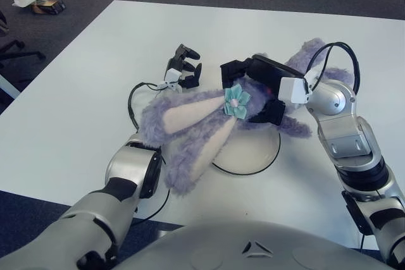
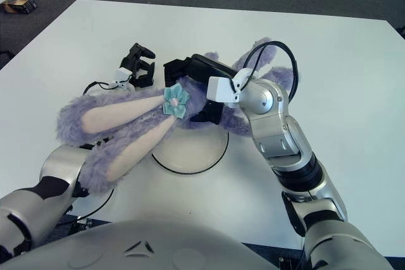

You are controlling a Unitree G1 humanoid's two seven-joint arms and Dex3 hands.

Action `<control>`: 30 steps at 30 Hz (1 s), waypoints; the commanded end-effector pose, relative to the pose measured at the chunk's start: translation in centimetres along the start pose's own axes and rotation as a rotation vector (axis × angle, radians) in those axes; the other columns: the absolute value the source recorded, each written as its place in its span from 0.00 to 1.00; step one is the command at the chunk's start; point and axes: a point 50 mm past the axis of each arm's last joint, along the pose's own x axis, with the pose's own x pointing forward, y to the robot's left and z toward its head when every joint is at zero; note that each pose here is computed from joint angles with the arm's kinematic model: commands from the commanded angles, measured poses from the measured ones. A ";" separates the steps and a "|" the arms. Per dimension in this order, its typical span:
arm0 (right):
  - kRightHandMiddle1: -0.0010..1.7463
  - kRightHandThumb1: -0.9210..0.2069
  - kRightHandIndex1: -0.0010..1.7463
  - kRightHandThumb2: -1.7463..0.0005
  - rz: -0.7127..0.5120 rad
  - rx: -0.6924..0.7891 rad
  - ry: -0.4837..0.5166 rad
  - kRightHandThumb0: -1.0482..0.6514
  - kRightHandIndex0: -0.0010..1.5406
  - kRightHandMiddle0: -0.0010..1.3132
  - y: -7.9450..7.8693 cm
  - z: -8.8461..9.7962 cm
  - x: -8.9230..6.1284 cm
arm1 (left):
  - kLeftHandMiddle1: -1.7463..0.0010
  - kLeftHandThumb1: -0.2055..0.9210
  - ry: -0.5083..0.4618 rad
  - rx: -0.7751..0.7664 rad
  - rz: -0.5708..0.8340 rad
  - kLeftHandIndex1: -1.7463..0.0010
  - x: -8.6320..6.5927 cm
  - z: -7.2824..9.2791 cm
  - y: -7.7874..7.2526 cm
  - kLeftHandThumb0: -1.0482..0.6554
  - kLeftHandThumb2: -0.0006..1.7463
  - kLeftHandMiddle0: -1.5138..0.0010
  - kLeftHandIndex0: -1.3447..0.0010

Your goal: Put the doll into the plate.

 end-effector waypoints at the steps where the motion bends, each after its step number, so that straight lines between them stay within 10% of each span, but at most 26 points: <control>1: 1.00 0.73 1.00 0.10 0.052 -0.016 -0.021 0.95 0.51 0.79 -0.1 0.8 0.2 | 0.00 0.67 0.136 0.001 -0.033 0.00 -1.1 -2.5 -0.6 0.61 0.60 0.78 0.76; 30: 1.00 0.72 1.00 0.11 0.232 -0.302 -0.049 0.94 0.50 0.75 -0.6 3.9 4.0 | 0.02 0.65 0.113 0.137 -0.014 0.00 -1.0 -2.1 -1.7 0.61 0.61 0.73 0.79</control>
